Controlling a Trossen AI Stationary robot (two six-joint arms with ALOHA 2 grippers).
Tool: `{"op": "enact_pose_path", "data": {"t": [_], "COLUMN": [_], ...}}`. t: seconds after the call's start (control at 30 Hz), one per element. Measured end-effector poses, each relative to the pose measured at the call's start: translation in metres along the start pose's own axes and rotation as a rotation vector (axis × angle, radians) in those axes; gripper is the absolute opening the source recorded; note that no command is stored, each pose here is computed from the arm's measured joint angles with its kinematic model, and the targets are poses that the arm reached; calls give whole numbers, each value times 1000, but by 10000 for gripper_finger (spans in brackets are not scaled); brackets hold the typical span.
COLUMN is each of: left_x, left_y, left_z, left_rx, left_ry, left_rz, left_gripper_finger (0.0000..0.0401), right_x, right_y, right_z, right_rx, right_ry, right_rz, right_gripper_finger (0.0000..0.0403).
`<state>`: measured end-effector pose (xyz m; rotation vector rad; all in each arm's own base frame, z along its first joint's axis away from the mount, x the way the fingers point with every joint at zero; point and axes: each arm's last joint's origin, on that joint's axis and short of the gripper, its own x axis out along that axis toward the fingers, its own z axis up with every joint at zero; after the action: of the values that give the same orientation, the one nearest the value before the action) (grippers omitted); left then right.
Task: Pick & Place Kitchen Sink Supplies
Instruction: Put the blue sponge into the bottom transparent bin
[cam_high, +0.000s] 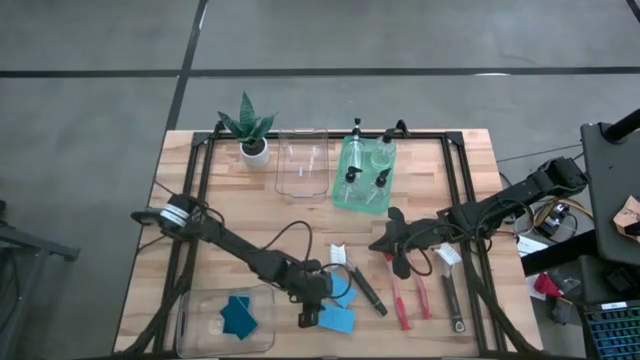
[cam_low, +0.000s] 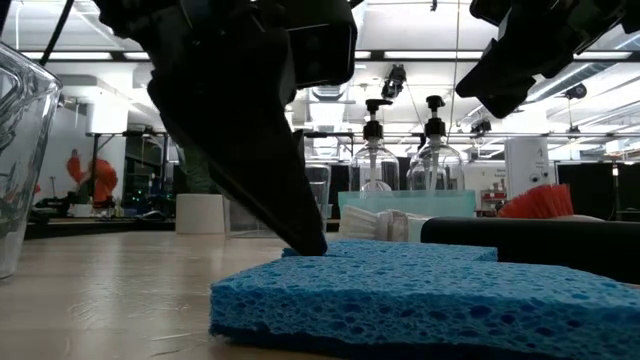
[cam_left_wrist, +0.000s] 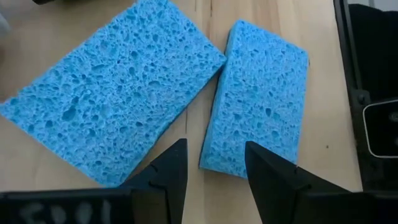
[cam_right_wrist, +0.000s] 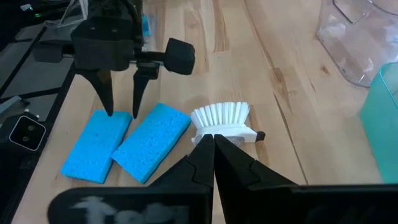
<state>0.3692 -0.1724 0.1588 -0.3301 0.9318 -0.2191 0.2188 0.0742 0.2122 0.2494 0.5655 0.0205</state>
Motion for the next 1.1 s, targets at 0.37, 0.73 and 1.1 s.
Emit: {"op": "enact_pose_path", "data": {"t": [0.37, 0.73, 1.1], "left_x": [12, 21, 9], "left_y": [1, 5, 1], "left_z": [-3, -8, -4], "left_rx": [-12, -16, 7], "left_ry": [13, 41, 40], "left_rz": [-55, -43, -52], "left_gripper_finger": [147, 77, 2], "right_x": [1, 1, 1], "right_y": [-2, -2, -2], "right_z": [-5, -5, -5], "right_rx": [24, 25, 25], "right_ry": [5, 3, 3], "right_rz": [-3, -1, -1], "right_gripper_finger": [8, 8, 8]}}
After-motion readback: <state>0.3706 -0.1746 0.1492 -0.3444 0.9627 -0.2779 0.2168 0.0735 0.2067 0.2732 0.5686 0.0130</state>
